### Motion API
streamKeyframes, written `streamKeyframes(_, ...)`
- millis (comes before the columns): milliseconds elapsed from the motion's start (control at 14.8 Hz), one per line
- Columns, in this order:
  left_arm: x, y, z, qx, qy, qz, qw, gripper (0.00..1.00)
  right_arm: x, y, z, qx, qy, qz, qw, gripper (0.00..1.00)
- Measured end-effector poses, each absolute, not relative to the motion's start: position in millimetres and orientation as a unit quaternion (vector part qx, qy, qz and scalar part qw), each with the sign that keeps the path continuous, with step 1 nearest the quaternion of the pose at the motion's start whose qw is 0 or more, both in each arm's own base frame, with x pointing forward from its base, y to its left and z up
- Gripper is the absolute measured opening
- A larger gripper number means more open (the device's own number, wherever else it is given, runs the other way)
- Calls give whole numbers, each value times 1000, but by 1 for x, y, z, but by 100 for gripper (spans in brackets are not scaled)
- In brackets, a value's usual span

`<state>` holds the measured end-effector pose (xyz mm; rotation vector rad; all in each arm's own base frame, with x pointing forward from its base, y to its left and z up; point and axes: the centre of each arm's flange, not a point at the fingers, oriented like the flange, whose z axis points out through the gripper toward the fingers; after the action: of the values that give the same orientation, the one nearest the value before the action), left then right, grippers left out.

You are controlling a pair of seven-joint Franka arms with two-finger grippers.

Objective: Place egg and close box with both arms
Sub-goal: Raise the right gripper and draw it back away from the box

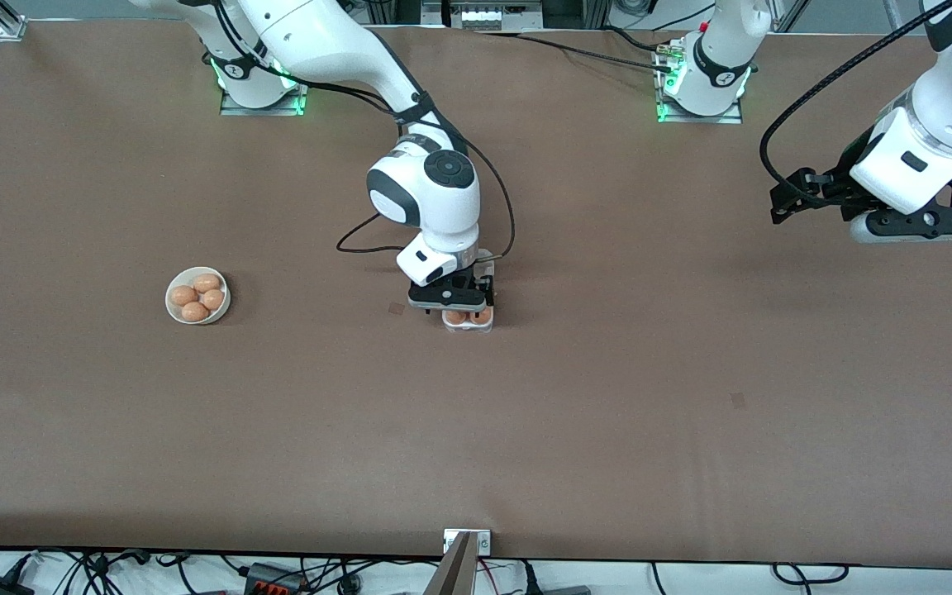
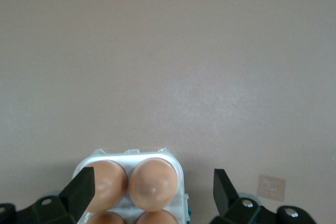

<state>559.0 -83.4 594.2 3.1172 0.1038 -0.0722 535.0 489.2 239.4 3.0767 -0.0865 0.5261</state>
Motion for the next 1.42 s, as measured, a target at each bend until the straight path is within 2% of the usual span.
streamKeyframes(339, 559, -83, 594, 999, 33, -23, 11, 100, 565, 454, 282, 982, -66, 175, 22, 100)
streamKeyframes(542, 559, -84, 594, 999, 33, -23, 11, 100, 584, 420, 317, 983, -75, 158, 58, 100)
streamKeyframes(678, 559, -84, 594, 999, 32, -23, 11, 100, 595, 390, 342, 987, -62, 127, 74, 100)
streamKeyframes(1085, 556, -85, 592, 999, 31, -35, 9, 100, 624, 272, 403, 998, -9, 9, 59, 100)
streamKeyframes(1424, 556, -86, 589, 999, 30, -41, 8, 100, 629, 160, 454, 996, 41, -53, 63, 100)
